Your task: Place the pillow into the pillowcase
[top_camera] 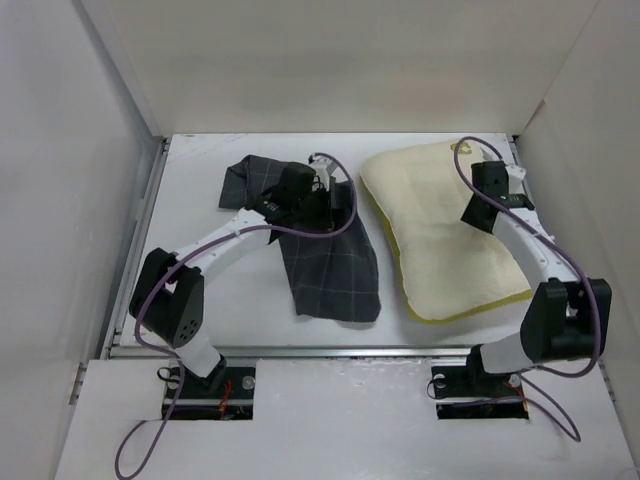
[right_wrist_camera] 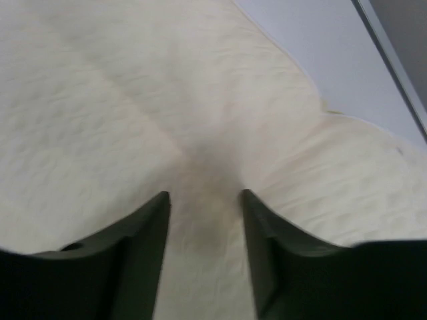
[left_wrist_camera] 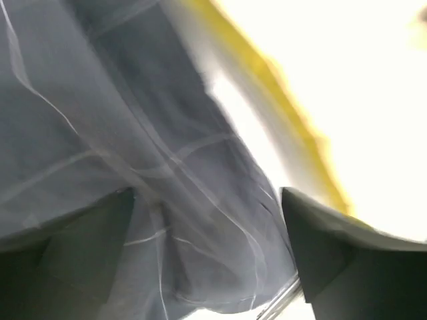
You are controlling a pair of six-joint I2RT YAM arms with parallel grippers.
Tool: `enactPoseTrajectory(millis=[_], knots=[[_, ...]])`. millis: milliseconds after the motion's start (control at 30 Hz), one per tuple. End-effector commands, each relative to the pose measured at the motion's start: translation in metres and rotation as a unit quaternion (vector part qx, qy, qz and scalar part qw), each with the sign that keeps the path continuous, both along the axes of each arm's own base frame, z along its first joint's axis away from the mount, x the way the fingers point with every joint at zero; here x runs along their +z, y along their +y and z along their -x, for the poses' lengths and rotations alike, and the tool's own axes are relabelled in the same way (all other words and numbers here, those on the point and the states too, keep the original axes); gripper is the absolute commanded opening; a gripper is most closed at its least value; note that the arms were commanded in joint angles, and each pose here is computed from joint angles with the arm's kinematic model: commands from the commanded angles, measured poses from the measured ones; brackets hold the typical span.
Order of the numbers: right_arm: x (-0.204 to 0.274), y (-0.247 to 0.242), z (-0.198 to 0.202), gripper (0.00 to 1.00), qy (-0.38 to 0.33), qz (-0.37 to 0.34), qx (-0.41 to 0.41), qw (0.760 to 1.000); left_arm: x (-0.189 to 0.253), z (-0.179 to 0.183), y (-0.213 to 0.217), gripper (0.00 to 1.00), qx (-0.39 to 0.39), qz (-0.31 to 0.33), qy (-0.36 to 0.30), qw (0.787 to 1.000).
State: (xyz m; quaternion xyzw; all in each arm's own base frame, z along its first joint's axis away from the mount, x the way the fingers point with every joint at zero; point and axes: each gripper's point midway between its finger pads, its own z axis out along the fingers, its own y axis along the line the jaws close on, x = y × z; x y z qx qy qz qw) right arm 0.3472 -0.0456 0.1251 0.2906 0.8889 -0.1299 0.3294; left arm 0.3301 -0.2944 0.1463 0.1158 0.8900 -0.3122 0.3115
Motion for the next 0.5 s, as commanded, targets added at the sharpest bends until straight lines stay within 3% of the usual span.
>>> enactPoseTrajectory(millis=[0, 33, 100, 133, 200, 233, 333, 367, 467], knots=[[0.091, 0.03, -0.037, 0.61, -0.133, 0.022, 0.122, 0.983, 0.07, -0.01, -0.026, 1.0, -0.057, 0.048, -0.081, 0.994], [0.094, 0.058, -0.04, 0.73, -0.152, 0.001, 0.176, 0.973, 0.076, -0.011, -0.023, 1.0, -0.049, 0.047, -0.09, 0.994], [0.11, 0.087, -0.032, 0.86, -0.18, -0.004, 0.244, 0.953, 0.093, -0.011, -0.007, 1.0, -0.009, 0.042, -0.117, 0.992], [0.107, 0.12, -0.023, 0.92, -0.181, -0.018, 0.3, 0.937, 0.081, -0.006, 0.004, 1.0, 0.01, 0.029, -0.106, 0.994], [0.111, 0.154, -0.006, 0.94, -0.185, -0.017, 0.365, 0.912, 0.094, 0.001, 0.032, 1.0, 0.079, 0.026, -0.116, 0.99], [0.107, 0.169, 0.0, 0.96, -0.18, -0.021, 0.386, 0.904, 0.075, 0.01, 0.046, 1.0, 0.102, 0.008, -0.096, 0.99], [0.076, 0.225, 0.038, 0.96, -0.129, -0.047, 0.475, 0.869, 0.072, 0.028, 0.081, 1.0, 0.18, 0.004, -0.084, 0.98], [0.065, 0.248, 0.054, 0.96, -0.113, -0.054, 0.511, 0.851, 0.048, 0.041, 0.092, 1.0, 0.19, -0.017, -0.056, 0.98], [0.028, 0.27, 0.073, 0.95, -0.064, -0.052, 0.546, 0.834, 0.018, 0.07, 0.11, 1.0, 0.221, -0.017, -0.008, 0.975]])
